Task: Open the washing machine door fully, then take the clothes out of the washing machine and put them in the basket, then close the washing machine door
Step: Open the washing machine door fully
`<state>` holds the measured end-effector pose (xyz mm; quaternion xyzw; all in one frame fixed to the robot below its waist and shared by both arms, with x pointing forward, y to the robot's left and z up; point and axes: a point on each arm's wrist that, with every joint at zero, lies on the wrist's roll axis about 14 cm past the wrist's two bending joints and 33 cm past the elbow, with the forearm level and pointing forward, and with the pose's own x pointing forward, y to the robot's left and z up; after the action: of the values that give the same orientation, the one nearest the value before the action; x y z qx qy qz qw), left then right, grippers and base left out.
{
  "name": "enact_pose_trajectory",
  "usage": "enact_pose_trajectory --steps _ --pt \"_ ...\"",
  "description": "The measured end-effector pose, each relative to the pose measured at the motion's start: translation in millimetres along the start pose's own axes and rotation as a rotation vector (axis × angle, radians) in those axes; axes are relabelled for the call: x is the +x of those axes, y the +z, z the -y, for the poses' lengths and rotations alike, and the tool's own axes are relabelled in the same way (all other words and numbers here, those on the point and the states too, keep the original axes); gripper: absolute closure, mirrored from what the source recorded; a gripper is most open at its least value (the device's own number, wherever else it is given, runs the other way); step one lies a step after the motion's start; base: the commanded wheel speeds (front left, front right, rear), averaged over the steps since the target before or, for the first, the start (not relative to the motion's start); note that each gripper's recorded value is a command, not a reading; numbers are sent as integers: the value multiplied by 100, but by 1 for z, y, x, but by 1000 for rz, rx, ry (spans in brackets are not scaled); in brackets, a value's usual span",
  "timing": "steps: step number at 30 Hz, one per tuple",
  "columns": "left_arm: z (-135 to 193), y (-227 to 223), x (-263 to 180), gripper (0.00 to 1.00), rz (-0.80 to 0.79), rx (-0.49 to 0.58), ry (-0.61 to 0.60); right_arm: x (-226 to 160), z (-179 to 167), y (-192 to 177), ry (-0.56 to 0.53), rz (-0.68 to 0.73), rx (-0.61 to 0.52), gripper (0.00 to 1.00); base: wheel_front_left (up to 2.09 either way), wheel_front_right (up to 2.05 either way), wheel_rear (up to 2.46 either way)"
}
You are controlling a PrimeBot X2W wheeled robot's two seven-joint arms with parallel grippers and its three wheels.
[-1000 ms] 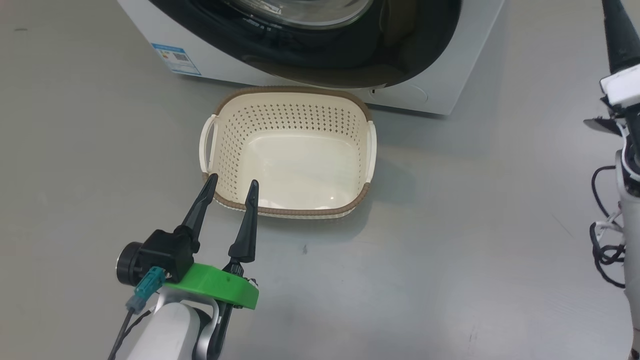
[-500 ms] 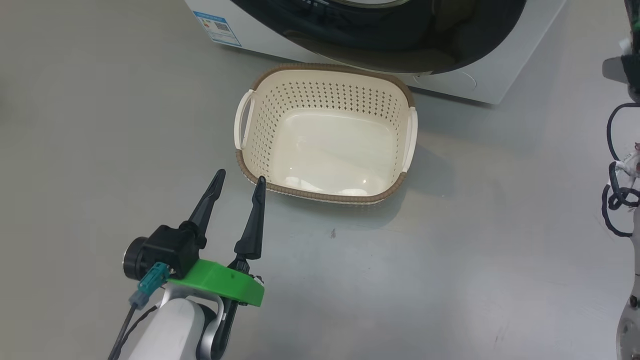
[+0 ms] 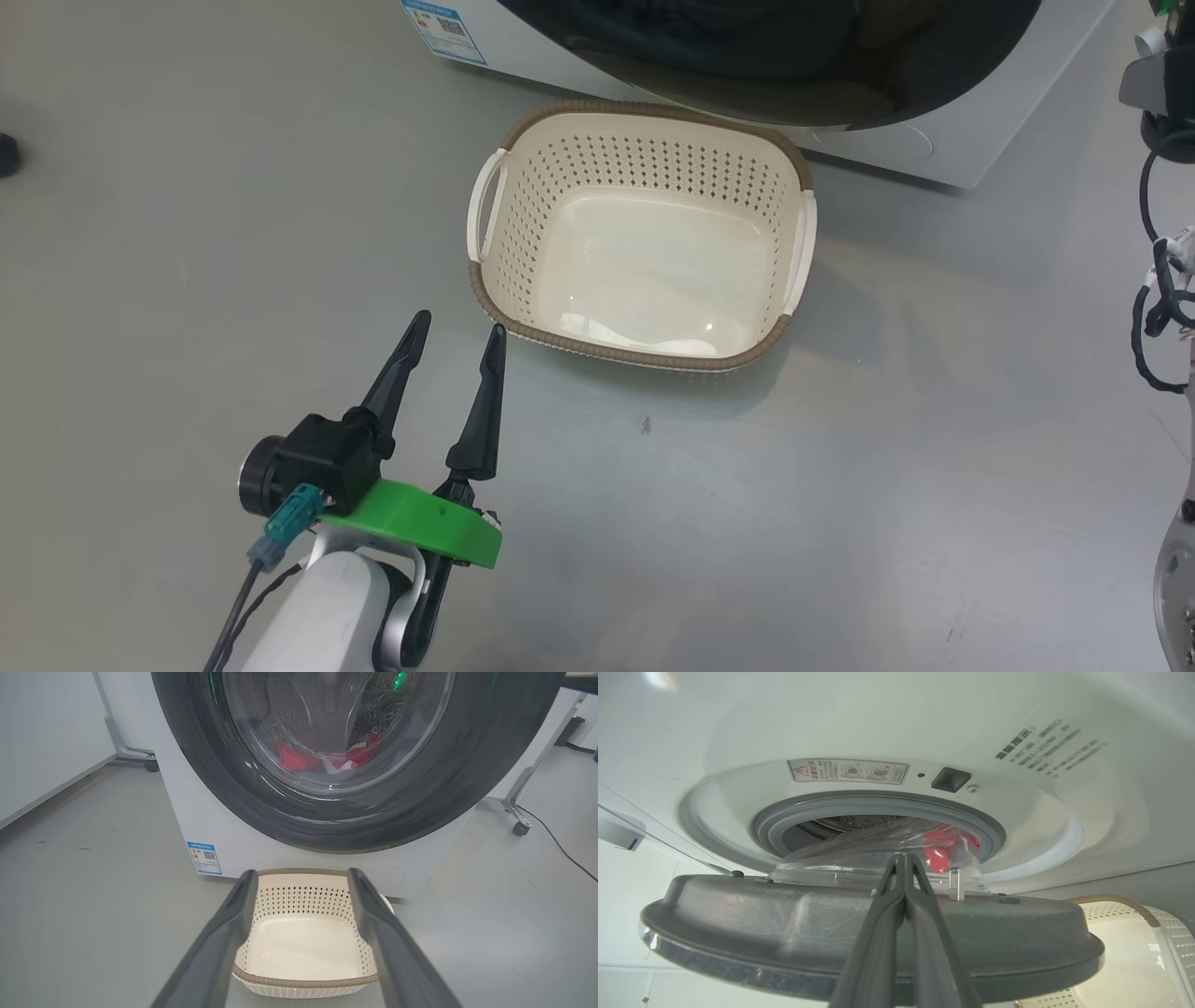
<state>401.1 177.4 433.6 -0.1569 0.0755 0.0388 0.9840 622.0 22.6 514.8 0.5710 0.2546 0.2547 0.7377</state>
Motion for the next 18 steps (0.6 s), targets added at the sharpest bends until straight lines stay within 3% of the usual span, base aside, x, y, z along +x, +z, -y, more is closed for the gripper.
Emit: enact_pose_trajectory --steps 8,18 --pt "-4 -1 1 0 -3 6 15 11 5 -8 -16 -60 24 100 0 0 0" --pt "-6 3 2 0 6 11 22 18 -1 -17 17 -122 144 100 0 0 0"
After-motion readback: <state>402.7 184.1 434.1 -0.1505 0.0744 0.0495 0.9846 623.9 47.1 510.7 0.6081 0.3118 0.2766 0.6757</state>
